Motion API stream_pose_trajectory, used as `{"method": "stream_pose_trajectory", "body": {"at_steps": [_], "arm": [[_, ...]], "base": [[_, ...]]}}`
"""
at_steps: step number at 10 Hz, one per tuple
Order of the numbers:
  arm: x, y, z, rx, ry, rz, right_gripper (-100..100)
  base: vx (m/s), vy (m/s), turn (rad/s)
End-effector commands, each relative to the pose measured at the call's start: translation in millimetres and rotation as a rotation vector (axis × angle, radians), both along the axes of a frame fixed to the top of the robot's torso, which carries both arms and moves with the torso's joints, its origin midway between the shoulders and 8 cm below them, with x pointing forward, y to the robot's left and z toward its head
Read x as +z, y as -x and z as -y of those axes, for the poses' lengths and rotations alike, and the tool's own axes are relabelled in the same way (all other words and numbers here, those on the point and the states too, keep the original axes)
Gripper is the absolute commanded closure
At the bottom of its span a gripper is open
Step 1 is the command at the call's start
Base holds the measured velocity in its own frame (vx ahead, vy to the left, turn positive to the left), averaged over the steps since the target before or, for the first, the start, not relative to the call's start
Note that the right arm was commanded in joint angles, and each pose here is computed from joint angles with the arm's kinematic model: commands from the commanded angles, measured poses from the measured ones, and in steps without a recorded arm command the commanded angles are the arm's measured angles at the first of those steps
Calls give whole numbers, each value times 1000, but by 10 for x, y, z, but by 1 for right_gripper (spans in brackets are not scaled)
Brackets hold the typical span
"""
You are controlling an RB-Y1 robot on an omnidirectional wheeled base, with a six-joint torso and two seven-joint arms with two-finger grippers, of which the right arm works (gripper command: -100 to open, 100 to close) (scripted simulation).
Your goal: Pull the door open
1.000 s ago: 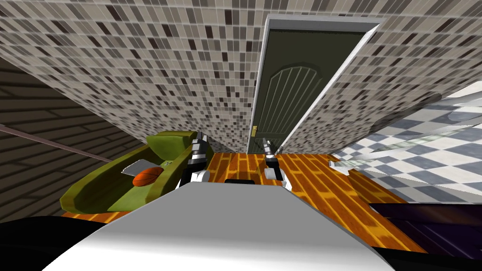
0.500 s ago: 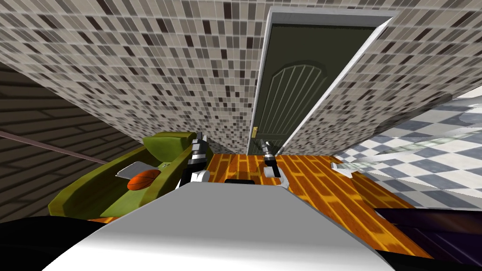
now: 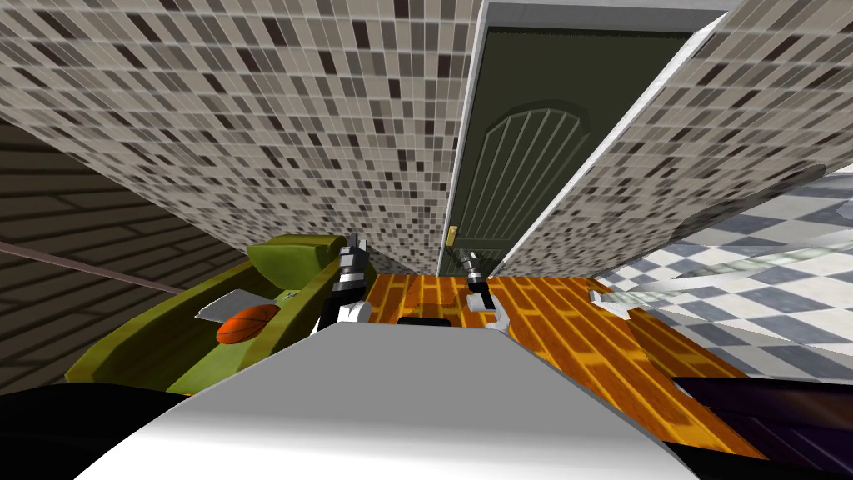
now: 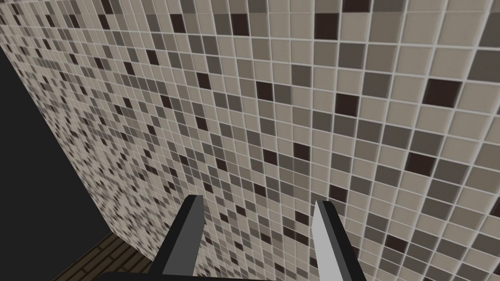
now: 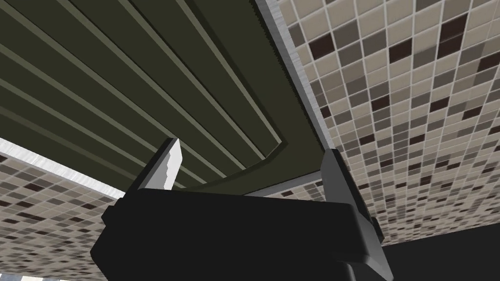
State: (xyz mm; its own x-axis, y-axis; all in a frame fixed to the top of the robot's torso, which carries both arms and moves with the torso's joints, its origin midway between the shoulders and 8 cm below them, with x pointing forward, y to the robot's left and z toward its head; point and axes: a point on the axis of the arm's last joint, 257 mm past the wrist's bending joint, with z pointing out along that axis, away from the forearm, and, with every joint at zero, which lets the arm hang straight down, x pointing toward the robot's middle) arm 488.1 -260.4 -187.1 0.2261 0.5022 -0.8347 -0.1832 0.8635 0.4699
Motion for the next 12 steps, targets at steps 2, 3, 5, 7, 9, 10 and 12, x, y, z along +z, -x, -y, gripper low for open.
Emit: {"method": "stream_pose_trajectory", "body": {"at_steps": [2,3,5,7,9,10,12], "arm": [[-184,-102,38,-23,79,-45,-100],[-252,-140,55,-31,107,-61,-100],[-320,-177,74,-40,143,-77,-100],[-446,-243,111,-54,200,-107,-100],[-565,-303,150,-67,255,-135,-100],[-620,-331,169,-72,281,-149,-100],[-720,-379,206,-82,329,-174,-100]], "base": [[98,-1,6],[93,-14,10],[67,-2,4],[84,-2,7],[93,-18,8],[94,11,8],[107,-2,4]]}}
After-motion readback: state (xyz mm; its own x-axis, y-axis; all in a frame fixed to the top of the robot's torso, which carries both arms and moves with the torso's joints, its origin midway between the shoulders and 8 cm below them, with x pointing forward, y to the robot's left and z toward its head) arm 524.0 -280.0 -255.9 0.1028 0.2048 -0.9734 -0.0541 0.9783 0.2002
